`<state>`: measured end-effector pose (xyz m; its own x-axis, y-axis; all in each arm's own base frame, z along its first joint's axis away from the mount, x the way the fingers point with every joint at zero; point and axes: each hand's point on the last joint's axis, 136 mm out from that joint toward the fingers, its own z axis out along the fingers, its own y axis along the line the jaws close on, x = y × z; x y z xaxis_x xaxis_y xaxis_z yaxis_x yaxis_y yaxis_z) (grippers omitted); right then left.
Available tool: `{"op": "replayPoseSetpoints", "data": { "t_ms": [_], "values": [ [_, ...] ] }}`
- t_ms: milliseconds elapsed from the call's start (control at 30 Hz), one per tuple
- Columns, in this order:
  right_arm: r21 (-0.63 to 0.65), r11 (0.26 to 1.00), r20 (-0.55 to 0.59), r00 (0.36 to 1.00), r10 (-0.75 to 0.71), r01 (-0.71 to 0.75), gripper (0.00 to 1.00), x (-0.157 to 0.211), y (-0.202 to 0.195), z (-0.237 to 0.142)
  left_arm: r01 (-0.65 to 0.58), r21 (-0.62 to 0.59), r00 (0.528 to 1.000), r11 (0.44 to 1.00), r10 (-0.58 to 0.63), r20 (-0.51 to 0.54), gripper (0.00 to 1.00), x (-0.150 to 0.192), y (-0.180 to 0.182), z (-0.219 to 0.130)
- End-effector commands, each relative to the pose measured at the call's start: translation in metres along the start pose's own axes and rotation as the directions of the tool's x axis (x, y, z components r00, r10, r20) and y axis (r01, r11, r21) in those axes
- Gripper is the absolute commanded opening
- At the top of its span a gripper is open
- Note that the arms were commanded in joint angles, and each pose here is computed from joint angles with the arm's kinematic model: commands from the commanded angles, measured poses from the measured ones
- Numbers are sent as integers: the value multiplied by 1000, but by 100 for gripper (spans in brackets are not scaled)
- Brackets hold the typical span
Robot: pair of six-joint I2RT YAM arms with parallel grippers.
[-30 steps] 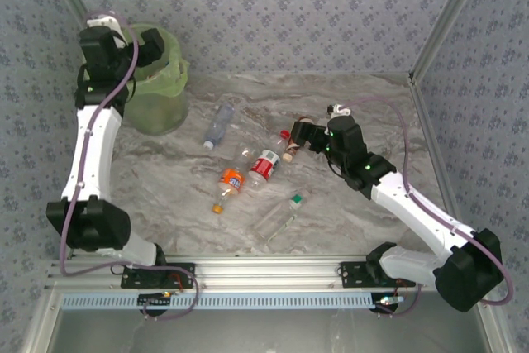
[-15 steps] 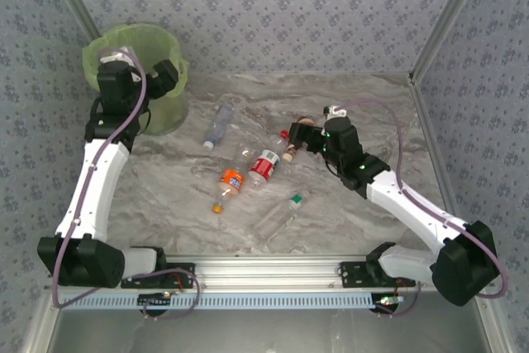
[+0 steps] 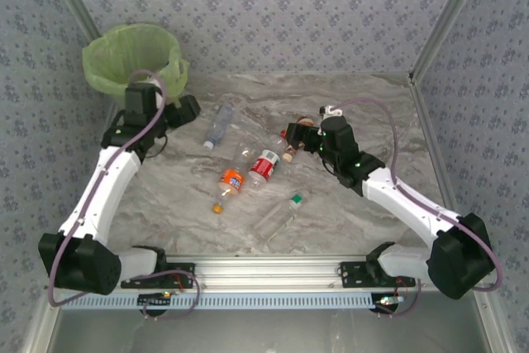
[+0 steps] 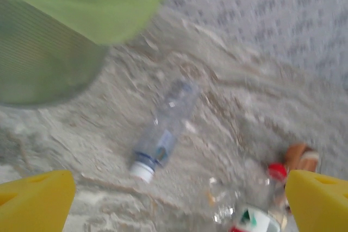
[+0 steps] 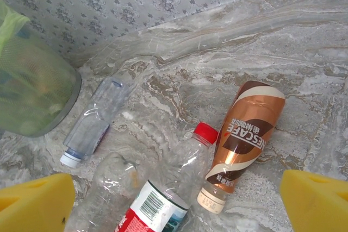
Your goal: Put the plastic bottles in the bin
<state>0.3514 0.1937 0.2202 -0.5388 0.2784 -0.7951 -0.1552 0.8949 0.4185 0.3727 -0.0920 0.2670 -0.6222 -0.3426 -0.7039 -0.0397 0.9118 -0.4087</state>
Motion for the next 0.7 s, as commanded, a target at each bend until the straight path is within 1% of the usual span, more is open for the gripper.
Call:
{"op": "replayPoseSetpoints", "data": {
  "t_ms": [0, 67, 133, 233, 300, 367, 400, 467, 567, 600, 667],
  "values": [
    [-16, 1000, 19, 1000, 6, -6, 99, -10, 7, 4, -151, -73, 986, 986, 145, -77, 99, 23, -6, 11],
    [-18, 1000, 15, 1000, 3, -2, 99, -10, 8, 5, -230, -125, 969, 965, 215, -121, 99, 31, -10, 23],
    [-20, 1000, 19, 1000, 2, -2, 99, -12, 9, 4, -284, -137, 951, 949, 261, -164, 99, 39, -17, 40],
    [-16, 1000, 21, 1000, 0, 0, 99, -12, 8, 1, -311, -132, 933, 941, 275, -232, 99, 49, -20, 69],
    [-11, 1000, 23, 1000, 1, 0, 99, -12, 6, -1, -341, -138, 912, 930, 292, -288, 99, 55, -18, 87],
    [0, 1000, 28, 1000, 0, 0, 99, -12, 4, -5, -369, -131, 891, 920, 310, -332, 99, 59, -18, 103],
    [3, 1000, 32, 999, 2, -2, 99, -13, 3, -7, -380, -112, 871, 918, 315, -377, 99, 66, -16, 109],
    [14, 1000, 36, 999, 0, -1, 99, -13, 0, -10, -383, -61, 849, 922, 325, -417, 99, 72, -19, 121],
    [23, 1000, 44, 999, 2, -3, 99, -13, -3, -13, -427, -35, 810, 904, 365, -458, 99, 73, -18, 135],
    [25, 1000, 44, 999, 2, -3, 99, -13, -3, -14, -437, -41, 806, 899, 371, -460, 99, 71, -16, 140],
    [23, 1000, 46, 999, 4, -5, 99, -13, -2, -15, -424, -46, 814, 904, 359, -456, 99, 67, -9, 152]
  ]
}}
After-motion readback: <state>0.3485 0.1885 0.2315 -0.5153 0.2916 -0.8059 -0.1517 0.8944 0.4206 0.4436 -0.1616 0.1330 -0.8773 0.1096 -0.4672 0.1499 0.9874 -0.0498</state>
